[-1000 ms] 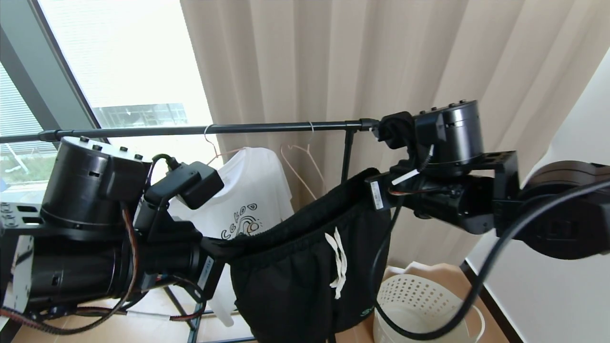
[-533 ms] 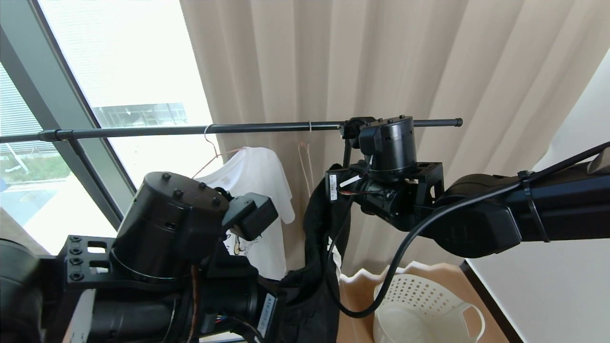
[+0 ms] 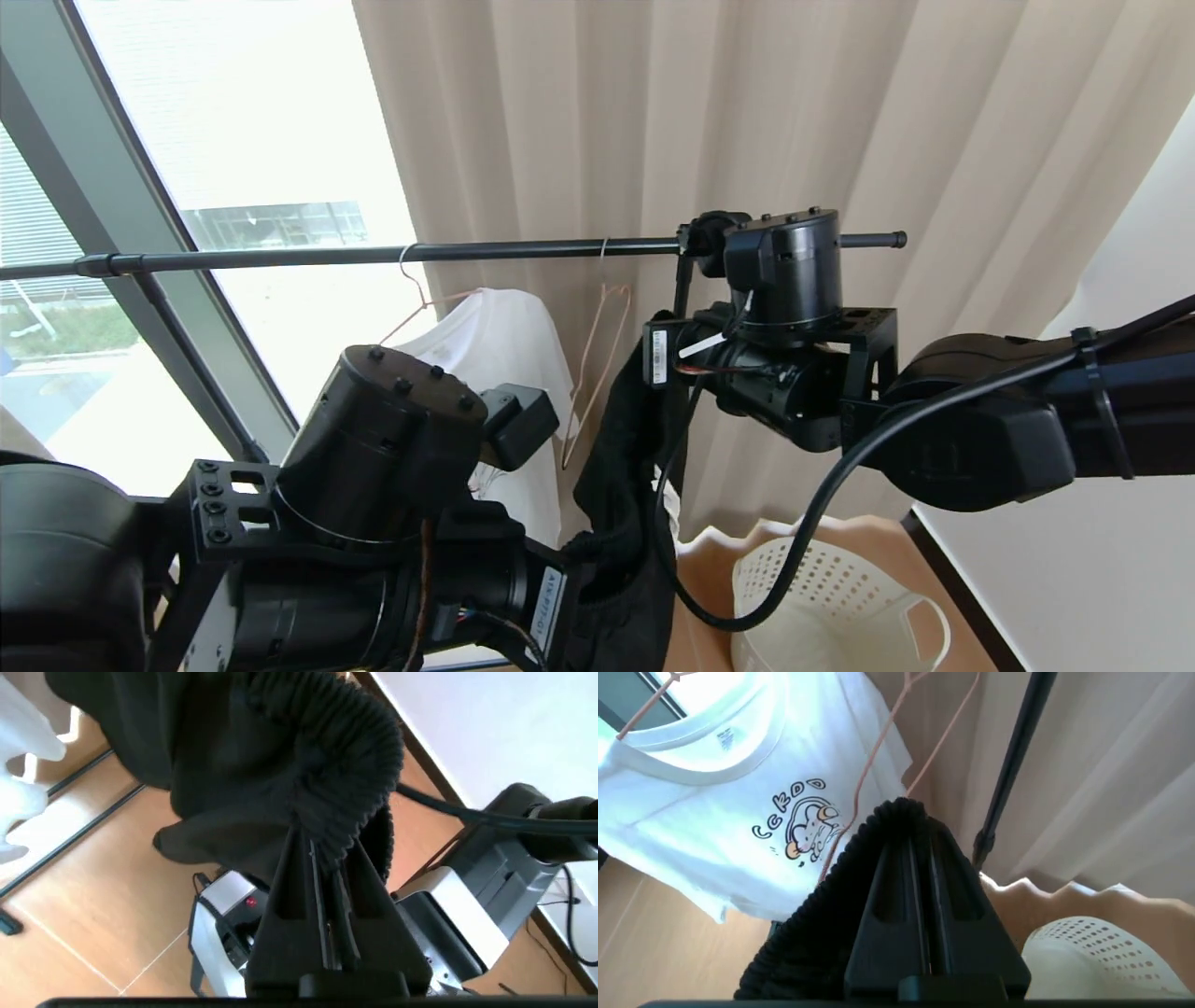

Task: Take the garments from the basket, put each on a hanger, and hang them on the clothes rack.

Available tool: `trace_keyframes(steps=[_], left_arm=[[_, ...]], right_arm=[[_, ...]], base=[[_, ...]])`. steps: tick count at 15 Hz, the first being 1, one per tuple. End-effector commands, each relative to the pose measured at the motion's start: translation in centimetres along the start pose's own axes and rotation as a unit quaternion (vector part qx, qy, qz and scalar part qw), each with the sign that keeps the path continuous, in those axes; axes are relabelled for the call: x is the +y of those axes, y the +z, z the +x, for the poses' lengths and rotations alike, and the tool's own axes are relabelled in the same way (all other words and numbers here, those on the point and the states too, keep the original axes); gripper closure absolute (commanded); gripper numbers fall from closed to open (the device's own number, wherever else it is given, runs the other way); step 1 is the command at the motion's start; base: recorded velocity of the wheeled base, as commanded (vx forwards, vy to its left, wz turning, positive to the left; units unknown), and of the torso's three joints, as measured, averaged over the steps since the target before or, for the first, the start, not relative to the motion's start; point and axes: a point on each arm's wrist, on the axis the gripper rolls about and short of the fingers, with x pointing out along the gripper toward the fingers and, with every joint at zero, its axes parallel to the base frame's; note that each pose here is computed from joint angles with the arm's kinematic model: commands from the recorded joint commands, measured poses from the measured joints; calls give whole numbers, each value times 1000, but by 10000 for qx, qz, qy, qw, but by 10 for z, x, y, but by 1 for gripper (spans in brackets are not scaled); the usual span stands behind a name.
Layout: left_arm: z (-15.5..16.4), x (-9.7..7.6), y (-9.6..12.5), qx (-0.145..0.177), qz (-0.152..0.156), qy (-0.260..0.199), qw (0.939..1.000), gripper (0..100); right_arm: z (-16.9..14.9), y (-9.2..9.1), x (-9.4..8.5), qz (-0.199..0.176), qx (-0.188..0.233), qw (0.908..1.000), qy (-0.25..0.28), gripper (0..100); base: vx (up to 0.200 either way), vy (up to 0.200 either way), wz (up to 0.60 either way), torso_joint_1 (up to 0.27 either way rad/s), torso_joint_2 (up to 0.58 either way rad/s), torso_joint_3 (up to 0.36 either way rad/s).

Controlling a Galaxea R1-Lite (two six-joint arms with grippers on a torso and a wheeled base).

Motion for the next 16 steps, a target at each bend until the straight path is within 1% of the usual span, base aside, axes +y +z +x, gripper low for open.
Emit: trace_keyframes(steps=[1, 2, 3, 4, 5, 6, 7, 8, 9, 10, 11, 12, 14, 15, 16], left_arm=[[-11, 17, 1, -161, -186, 249, 9994, 100], [-11, 17, 1, -161, -186, 249, 9994, 100], [-18, 50, 14, -473, -228, 909, 9945, 100], [-19, 54, 17, -525, -181, 1037, 9931, 100], [-25, 60, 31, -834, -45, 1397, 9867, 100], [-24, 57, 45, -1011, -17, 1406, 9849, 100], [-17, 56, 59, -1108, 4, 1392, 9840, 100], [-15, 56, 64, -1149, 11, 1416, 9832, 100], [2, 55, 85, -1319, 1, 1736, 9759, 100], [12, 56, 93, -1369, -9, 1936, 9715, 100], [18, 56, 98, -1408, -34, 2057, 9684, 100], [23, 52, 102, -1461, -43, 2124, 9662, 100], [23, 45, 107, -1610, -14, 2122, 9639, 100], [20, 44, 110, -1687, -18, 2121, 9626, 100], [17, 42, 116, -1805, -31, 2133, 9602, 100]], right_arm=[[-19, 15, -20, 60, -169, 9997, -134, 100], [-19, 15, -20, 60, -169, 9997, -134, 100], [-36, 17, -46, -49, -168, 9992, -369, 100], [-38, 17, -51, -69, -164, 9990, -415, 100], [-49, 15, -61, -171, -142, 9986, -479, 100], [-55, 7, -65, -288, -28, 9983, -503, 100], [-56, -2, -66, -389, 104, 9978, -523, 100], [-56, -4, -66, -424, 141, 9977, -515, 100], [-59, -12, -61, -557, 237, 9973, -424, 100], [-60, -15, -57, -606, 280, 9971, -374, 100], [-62, -18, -55, -649, 317, 9969, -323, 100], [-66, -21, -50, -754, 350, 9963, -218, 100], [-70, -26, -47, -892, 408, 9951, -146, 100], [-70, -27, -47, -914, 422, 9948, -148, 0], [-71, -30, -48, -1065, 484, 9930, -154, 0]], base=[[0, 0, 0, 0, 0, 0], [0, 0, 0, 0, 0, 0], [0, 0, 0, 0, 0, 0], [0, 0, 0, 0, 0, 0], [0, 0, 0, 0, 0, 0], [0, 0, 0, 0, 0, 0], [0, 0, 0, 0, 0, 0], [0, 0, 0, 0, 0, 0], [0, 0, 0, 0, 0, 0], [0, 0, 0, 0, 0, 0], [0, 0, 0, 0, 0, 0], [0, 0, 0, 0, 0, 0], [0, 0, 0, 0, 0, 0], [0, 0, 0, 0, 0, 0], [0, 0, 0, 0, 0, 0]])
